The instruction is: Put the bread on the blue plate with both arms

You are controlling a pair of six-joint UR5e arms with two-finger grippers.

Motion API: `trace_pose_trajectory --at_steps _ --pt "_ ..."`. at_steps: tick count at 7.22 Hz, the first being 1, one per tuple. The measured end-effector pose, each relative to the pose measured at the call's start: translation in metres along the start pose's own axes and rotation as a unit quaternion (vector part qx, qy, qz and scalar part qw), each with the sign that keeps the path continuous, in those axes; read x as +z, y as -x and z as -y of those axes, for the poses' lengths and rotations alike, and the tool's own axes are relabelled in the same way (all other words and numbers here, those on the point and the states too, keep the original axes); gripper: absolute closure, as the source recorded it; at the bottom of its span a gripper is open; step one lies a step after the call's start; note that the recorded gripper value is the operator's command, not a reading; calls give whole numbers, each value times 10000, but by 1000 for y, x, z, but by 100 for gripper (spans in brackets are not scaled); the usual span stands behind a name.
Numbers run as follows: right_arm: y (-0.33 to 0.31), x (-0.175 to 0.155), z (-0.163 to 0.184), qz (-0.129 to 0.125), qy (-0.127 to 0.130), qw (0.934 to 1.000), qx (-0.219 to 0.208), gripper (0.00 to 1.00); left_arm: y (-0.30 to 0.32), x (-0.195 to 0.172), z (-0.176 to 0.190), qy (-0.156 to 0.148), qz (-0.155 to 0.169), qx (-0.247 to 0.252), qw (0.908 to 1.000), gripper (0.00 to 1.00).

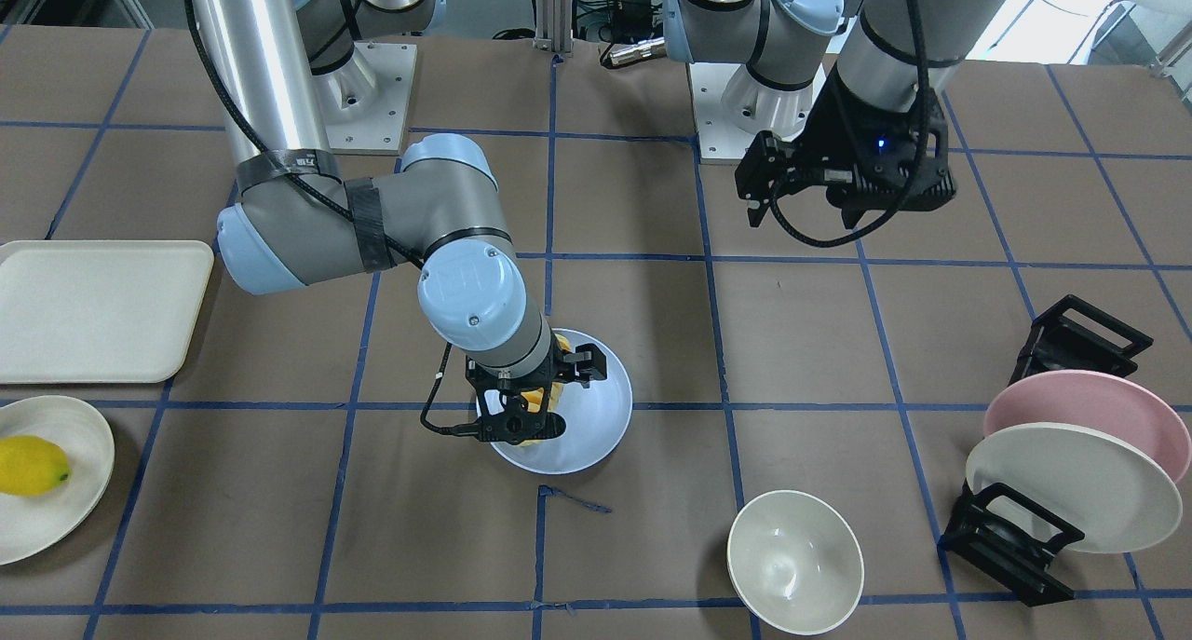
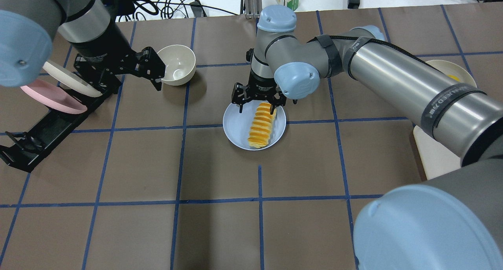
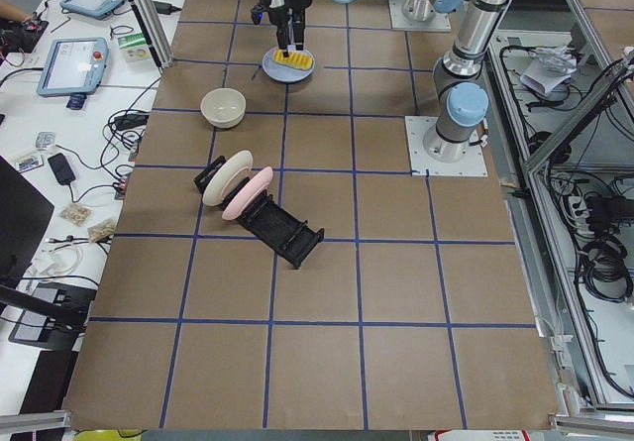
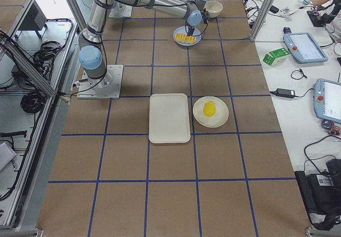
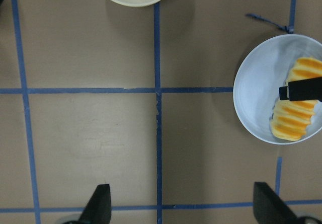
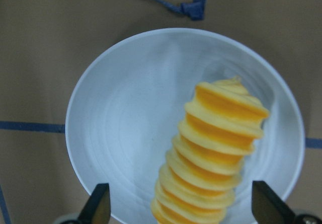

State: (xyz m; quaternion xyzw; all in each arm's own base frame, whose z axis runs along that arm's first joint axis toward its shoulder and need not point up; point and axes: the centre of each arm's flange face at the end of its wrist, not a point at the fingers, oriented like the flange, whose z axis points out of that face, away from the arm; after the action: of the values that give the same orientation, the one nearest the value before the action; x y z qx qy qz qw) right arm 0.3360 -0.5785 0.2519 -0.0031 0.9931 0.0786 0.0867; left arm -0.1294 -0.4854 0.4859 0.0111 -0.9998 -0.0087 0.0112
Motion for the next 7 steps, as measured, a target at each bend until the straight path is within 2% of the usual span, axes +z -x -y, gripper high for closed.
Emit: trace_pose_trajectory --at_steps 2,3,5,7 --pt "-52 -66 -9 -338 9 9989 319 0 0 -9 -12 -15 14 26 10000 0" --pt "-92 -111 -15 -384 -63 9980 502 0 0 -10 -14 -35 7 52 10000 0" --pt "-141 -187 -56 -404 -190 9967 678 0 0 -13 -16 -63 13 68 10000 0" --pt "-153 -231 -107 -645 -149 9949 764 0 0 -16 -19 -95 36 70 9999 0"
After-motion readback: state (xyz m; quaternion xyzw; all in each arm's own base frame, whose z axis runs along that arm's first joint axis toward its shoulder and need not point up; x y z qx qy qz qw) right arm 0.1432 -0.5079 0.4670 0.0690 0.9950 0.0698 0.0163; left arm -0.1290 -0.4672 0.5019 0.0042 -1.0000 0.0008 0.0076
